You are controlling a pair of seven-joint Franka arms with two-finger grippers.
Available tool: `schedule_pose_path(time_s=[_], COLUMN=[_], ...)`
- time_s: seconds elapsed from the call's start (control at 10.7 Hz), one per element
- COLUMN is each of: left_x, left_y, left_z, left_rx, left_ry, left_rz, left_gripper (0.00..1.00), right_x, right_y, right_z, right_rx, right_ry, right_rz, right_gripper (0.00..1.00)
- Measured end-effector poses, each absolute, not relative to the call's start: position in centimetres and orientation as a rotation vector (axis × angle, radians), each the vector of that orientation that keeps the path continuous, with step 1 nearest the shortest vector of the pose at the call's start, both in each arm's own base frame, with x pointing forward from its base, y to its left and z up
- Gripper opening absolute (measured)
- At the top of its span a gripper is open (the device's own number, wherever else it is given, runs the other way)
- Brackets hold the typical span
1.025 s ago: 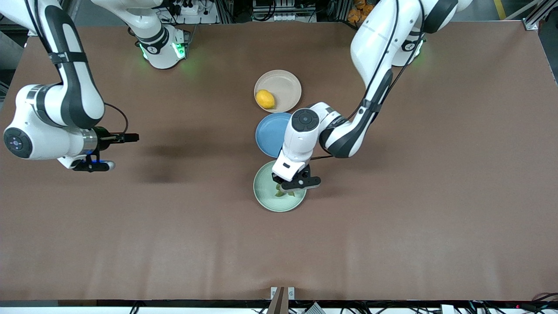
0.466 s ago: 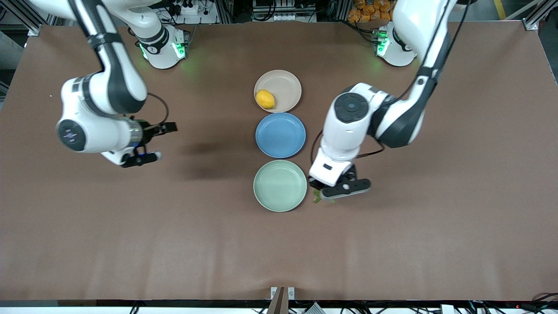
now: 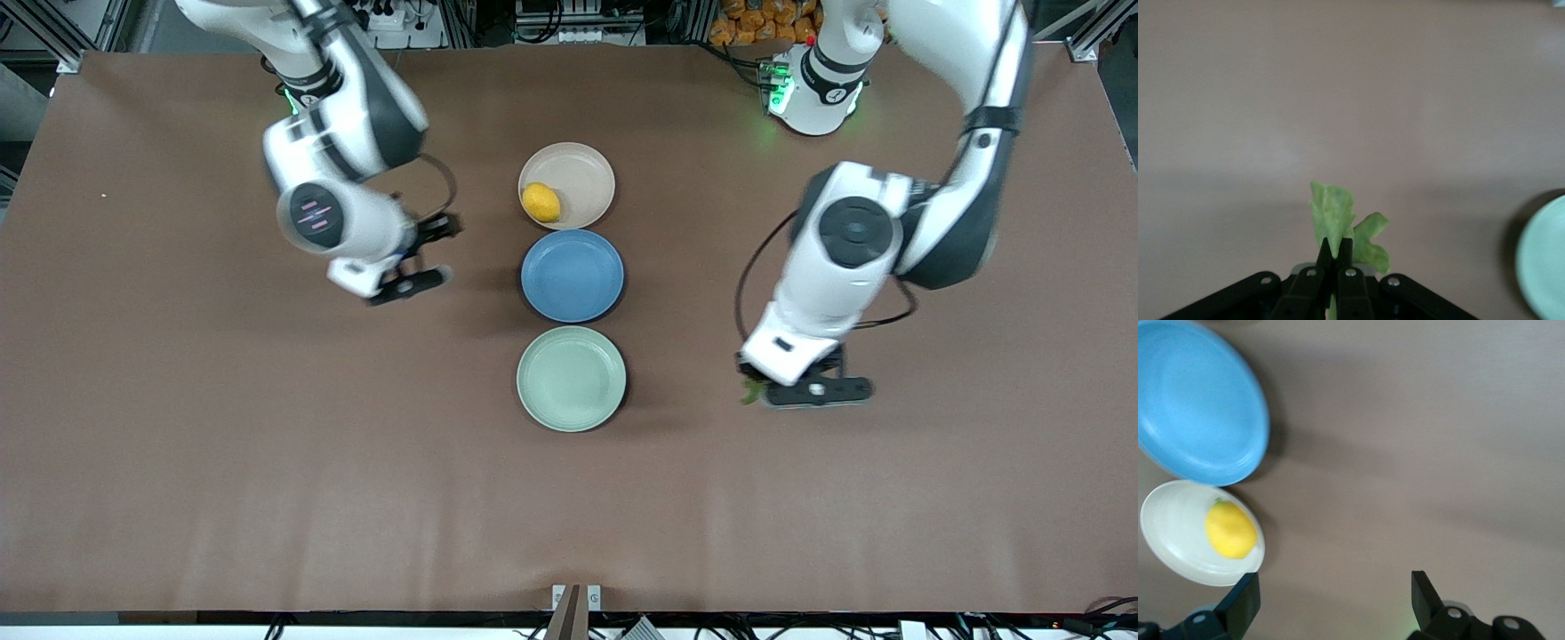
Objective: Pick lemon and lettuce from plates
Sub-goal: 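Lift the lettuce off the green plate while the right gripper reaches the lemon, then lower the lettuce onto the table while the right gripper grasps the lemon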
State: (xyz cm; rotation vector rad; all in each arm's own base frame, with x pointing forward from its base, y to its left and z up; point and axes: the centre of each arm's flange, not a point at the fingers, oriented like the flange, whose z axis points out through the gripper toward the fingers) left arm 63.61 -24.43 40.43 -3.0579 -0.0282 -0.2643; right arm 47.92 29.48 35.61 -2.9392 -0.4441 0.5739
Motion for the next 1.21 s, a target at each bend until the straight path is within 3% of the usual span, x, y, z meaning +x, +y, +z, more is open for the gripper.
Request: schedule_pose_path(time_s=[0.65,0.93,1.21], left_x=[62.4,61.0,60.1], left_y=[-6.1,-5.4,-4.6], left_z=[35.3,30.5,24.9], left_rx=[-3.073,-3.086,-3.1], left_ry=[0.095,0.124,0.11], left_rz=[-0.033,-0.06,-0.027], left_gripper=[0.04,0.04,0.04], right_x=[36.3,31.1,30.1], right_y=[44.4,48.6,48.9], right_z=[28.7,25.3,22.2], right_rx=[-2.995,-3.042,-3.078], right_ry=[-0.761,-0.8,-0.853], right_rz=[0.651,0.662,0.679], right_gripper=[1.0,1.0,1.0])
